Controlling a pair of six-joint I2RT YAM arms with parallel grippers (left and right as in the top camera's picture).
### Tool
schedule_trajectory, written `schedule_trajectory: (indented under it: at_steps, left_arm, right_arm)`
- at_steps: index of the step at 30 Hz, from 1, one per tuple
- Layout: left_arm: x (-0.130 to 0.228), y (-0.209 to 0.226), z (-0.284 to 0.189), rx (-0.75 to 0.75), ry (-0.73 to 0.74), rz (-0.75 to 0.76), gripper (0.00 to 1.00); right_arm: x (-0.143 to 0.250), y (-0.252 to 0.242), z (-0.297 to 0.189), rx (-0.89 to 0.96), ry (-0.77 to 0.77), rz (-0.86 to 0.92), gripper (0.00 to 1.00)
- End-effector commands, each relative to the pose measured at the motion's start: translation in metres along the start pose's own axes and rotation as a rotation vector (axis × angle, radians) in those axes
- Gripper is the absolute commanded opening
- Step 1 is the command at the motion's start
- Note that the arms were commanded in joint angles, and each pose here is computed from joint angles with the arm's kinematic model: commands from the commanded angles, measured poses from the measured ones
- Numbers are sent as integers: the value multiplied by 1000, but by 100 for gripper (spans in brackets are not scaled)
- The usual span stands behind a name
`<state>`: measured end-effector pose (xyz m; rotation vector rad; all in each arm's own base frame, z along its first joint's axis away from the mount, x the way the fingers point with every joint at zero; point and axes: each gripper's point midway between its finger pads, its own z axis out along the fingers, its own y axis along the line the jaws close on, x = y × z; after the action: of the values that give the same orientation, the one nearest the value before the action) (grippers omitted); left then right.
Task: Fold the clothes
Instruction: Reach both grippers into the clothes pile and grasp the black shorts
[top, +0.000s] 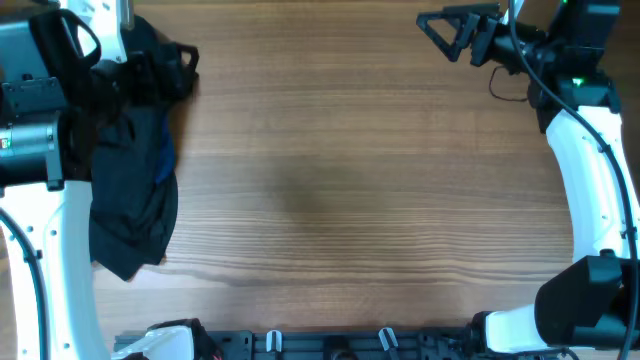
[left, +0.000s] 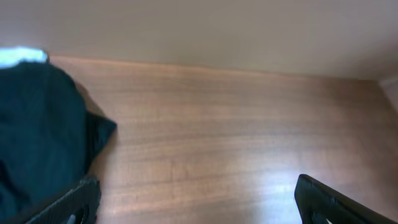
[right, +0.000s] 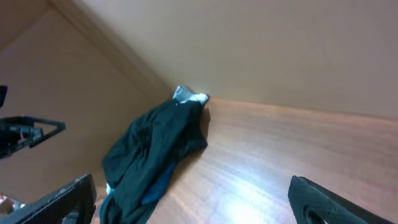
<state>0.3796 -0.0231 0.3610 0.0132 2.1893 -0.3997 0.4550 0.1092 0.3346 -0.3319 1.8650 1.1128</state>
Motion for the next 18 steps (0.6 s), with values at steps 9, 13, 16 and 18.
schedule_trajectory:
  at_steps: [9, 13, 16, 18]
  left_arm:
    - [-23, 118, 31, -291, -21, -175, 100]
    - [-19, 168, 52, -352, -13, -248, 100]
    - [-15, 202, 66, -398, -7, -223, 99]
    - [-14, 218, 75, -416, 0, -171, 99]
  right_arm:
    - [2, 28, 33, -24, 9, -88, 100]
    - [24, 40, 61, 27, 64, -117, 99]
    - [47, 47, 78, 77, 124, -131, 99]
    - [59, 50, 85, 105, 157, -133, 99]
